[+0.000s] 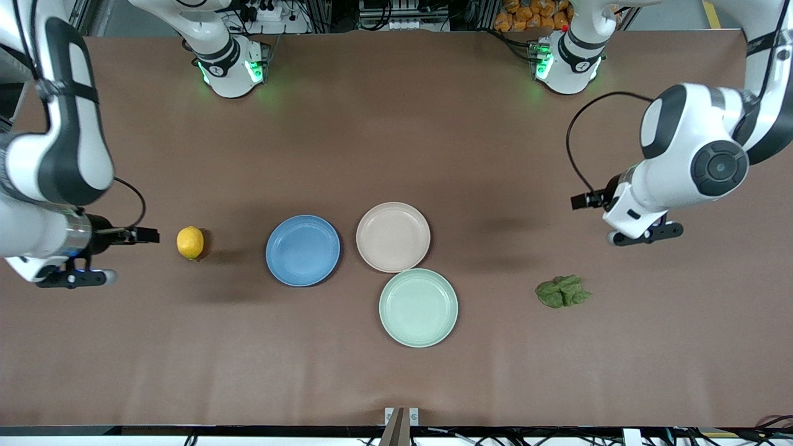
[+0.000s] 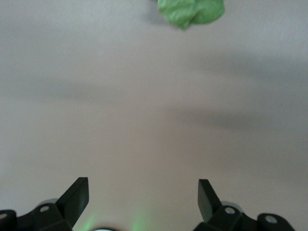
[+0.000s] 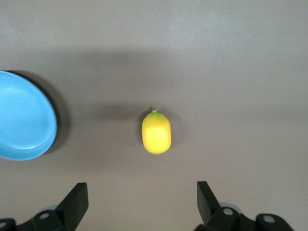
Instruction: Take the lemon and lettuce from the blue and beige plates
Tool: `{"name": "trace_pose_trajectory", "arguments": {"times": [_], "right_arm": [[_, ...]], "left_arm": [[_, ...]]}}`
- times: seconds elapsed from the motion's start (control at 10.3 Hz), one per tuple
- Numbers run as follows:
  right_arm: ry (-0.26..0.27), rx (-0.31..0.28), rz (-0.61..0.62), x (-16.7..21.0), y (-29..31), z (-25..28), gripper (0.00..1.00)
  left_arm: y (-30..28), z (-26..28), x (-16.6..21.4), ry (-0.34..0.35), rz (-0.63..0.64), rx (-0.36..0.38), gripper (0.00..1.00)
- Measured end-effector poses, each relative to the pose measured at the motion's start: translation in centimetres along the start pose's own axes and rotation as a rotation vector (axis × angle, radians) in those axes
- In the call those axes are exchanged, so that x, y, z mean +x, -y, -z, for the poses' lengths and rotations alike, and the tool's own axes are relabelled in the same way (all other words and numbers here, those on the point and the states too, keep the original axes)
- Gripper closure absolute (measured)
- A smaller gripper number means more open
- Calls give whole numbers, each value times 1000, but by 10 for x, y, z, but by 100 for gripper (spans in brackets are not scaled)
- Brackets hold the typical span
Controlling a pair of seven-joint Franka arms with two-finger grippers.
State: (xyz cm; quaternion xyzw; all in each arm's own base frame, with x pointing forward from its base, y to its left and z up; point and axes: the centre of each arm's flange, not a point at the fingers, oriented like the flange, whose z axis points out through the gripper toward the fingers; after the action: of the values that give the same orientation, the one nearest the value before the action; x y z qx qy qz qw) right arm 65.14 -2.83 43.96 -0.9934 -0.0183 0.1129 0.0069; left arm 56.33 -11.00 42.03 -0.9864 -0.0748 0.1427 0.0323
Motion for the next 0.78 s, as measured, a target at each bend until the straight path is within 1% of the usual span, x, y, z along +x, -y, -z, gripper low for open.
{"name": "trace_pose_trajectory", "arguments": {"times": [0.19, 0.39, 0.58, 0.68, 0.78], "right_arm": [[-41, -3, 2, -3, 1, 34, 0], [-101, -6, -5, -16, -2, 68, 0], [-153, -8, -5, -40, -1, 105, 0], [-172, -8, -5, -53, -1, 118, 0], [-178, -6, -5, -65, 0, 125, 0]], "left_arm": [[6, 18, -15, 3, 2, 5, 0], [10, 43, -28, -45, -2, -7, 0], [12, 82, -36, -145, -59, -36, 0], [13, 106, -40, -199, -87, -50, 0], [15, 127, -45, -242, -109, -59, 0]]}}
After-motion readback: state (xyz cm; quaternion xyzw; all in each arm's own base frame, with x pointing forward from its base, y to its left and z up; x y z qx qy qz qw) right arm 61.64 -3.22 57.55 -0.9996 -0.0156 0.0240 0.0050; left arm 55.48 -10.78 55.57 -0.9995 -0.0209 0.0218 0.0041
